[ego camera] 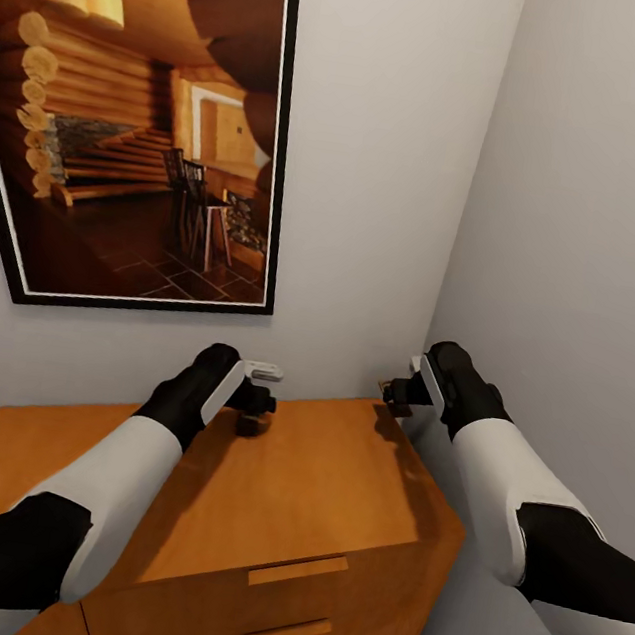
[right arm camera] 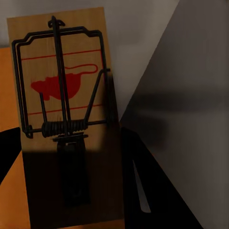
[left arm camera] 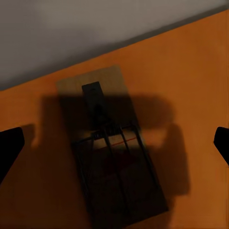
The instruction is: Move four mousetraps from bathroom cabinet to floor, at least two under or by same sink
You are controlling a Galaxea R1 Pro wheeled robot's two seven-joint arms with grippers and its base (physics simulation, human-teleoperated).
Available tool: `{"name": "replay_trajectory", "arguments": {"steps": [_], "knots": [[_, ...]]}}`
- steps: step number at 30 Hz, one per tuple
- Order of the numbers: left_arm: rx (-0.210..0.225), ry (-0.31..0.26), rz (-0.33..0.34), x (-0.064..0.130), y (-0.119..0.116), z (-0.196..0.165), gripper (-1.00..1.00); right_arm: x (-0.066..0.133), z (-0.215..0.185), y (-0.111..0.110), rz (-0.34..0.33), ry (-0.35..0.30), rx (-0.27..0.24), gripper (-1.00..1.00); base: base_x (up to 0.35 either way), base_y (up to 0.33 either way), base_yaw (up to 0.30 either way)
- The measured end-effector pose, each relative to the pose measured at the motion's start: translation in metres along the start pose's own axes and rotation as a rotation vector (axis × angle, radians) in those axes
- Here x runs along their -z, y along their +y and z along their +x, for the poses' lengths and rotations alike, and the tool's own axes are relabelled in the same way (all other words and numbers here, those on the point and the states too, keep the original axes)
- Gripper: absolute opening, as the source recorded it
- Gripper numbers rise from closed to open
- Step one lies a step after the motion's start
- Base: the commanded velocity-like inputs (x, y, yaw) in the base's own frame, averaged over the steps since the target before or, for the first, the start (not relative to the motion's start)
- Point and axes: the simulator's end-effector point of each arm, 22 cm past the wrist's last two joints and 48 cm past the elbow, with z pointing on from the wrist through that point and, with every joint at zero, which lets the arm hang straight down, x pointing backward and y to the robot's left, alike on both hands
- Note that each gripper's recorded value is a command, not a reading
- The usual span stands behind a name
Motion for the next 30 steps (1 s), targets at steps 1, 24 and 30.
{"name": "replay_trajectory", "arguments": {"steps": [1,24,30], "knots": [[-0.001,-0.001,-0.004,0.000,-0.001,0.000,1.00,0.000,0.000,0.000,0.000,0.000,0.000,-1.00,0.000,0.000,0.000],[0.005,0.003,-0.032,-0.001,0.001,0.001,1.00,0.000,0.001,0.001,-0.004,0.002,-0.002,-1.00,0.000,0.000,0.000],[0.003,0.039,-0.083,-0.008,0.012,0.014,1.00,0.000,0.001,0.001,-0.006,0.002,-0.003,-1.00,0.000,0.000,0.000]]}}
